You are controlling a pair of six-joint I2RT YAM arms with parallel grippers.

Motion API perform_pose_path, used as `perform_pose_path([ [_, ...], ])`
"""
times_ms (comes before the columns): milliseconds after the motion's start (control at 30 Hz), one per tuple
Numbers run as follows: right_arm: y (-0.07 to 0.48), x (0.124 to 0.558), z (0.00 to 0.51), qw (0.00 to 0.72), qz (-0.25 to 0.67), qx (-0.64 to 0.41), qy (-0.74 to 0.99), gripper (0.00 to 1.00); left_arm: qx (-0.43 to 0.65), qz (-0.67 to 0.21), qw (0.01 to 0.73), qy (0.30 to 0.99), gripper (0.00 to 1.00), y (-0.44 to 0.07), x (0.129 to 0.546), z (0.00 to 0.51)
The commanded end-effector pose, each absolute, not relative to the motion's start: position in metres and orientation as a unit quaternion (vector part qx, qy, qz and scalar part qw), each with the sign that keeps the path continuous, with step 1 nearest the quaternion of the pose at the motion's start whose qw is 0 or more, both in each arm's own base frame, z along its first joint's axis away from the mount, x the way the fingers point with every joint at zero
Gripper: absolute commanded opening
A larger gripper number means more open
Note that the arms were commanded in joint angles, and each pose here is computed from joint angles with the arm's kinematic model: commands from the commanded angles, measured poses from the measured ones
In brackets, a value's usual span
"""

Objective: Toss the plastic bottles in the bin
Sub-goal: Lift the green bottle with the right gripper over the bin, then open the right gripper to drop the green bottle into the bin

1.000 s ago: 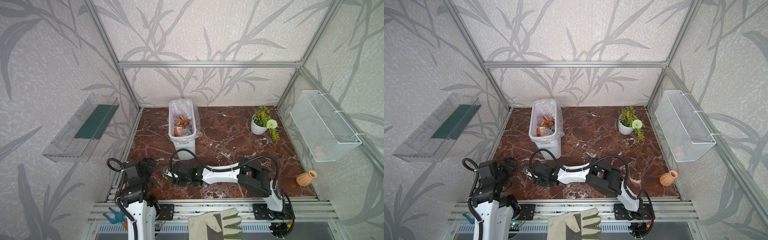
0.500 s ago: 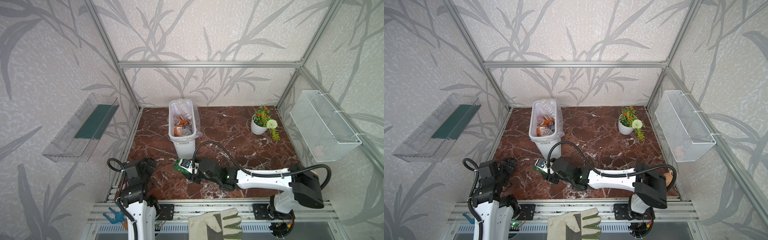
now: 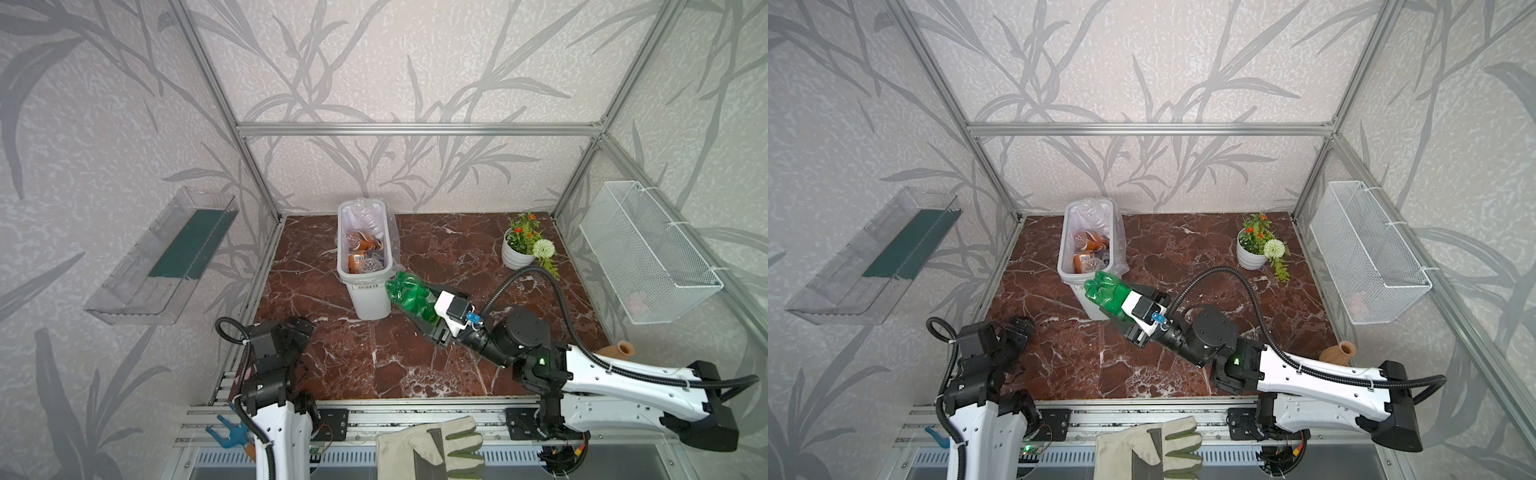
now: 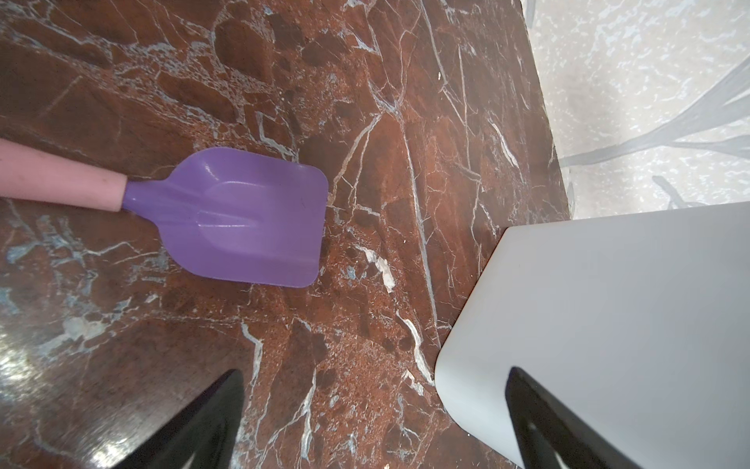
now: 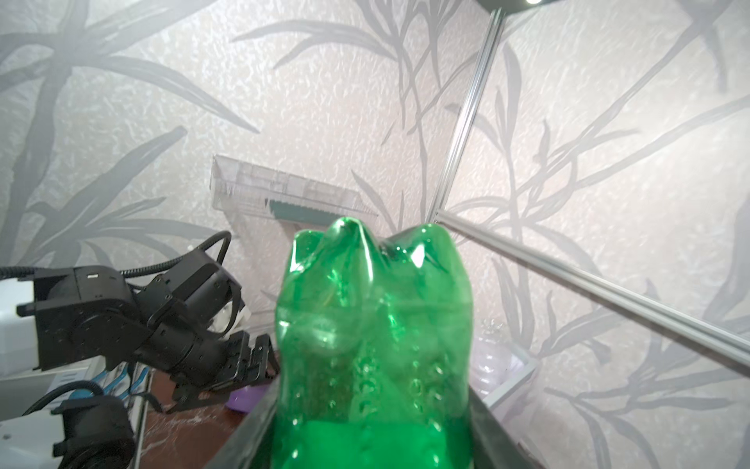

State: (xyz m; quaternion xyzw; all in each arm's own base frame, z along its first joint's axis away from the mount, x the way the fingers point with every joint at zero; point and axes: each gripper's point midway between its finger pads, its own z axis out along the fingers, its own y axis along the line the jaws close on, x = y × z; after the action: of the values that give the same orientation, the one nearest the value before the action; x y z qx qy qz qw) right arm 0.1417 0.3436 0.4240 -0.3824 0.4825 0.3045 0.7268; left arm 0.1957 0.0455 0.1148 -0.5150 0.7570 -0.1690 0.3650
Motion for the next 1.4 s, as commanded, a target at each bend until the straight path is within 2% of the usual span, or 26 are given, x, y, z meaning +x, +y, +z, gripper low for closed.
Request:
perform_pose_path([
  [0,0.334,0.137,0.462,0.773,0.301,-0.36,0.427,0.57,-0.517,-0.174,0.365,0.754,0.99,0.045,0.196,0.114],
  [100,0.343,0.144,0.48,0.783,0.312,-0.345,0.413,0.58,-0.515,-0.175,0.369,0.754,0.99,0.045,0.197,0.117],
  [167,0.358,0.164,0.485,0.772,0.343,-0.33,0.422,0.58,-0.514,-0.178,0.37,0.753,0.99,0.045,0.199,0.117],
  [267,0.39,0.237,0.475,0.717,0.403,-0.289,0.489,0.57,-0.513,-0.185,0.371,0.752,0.99,0.044,0.201,0.117],
  [333,0.421,0.285,0.442,0.663,0.409,-0.293,0.554,0.58,-0.511,-0.187,0.371,0.752,0.99,0.043,0.202,0.119],
  [400,0.443,0.308,0.402,0.629,0.393,-0.305,0.597,0.71,-0.509,-0.186,0.373,0.753,0.99,0.043,0.202,0.123],
  [467,0.442,0.32,0.382,0.618,0.402,-0.288,0.612,0.79,-0.506,-0.182,0.378,0.754,0.99,0.044,0.202,0.128],
  [533,0.44,0.326,0.377,0.6,0.425,-0.276,0.619,0.9,-0.506,-0.179,0.38,0.753,0.99,0.045,0.201,0.13],
  [633,0.441,0.326,0.392,0.592,0.413,-0.294,0.626,0.99,-0.505,-0.186,0.378,0.753,0.99,0.044,0.204,0.13],
  [1000,0.385,0.304,0.451,0.658,0.349,-0.29,0.6,0.99,-0.501,-0.178,0.382,0.756,0.99,0.046,0.204,0.136],
  [1233,0.354,0.295,0.444,0.679,0.298,-0.295,0.602,0.99,-0.498,-0.172,0.388,0.757,0.99,0.047,0.202,0.141],
  [1367,0.334,0.295,0.421,0.679,0.261,-0.298,0.618,0.99,-0.489,-0.162,0.398,0.759,0.99,0.049,0.199,0.149],
])
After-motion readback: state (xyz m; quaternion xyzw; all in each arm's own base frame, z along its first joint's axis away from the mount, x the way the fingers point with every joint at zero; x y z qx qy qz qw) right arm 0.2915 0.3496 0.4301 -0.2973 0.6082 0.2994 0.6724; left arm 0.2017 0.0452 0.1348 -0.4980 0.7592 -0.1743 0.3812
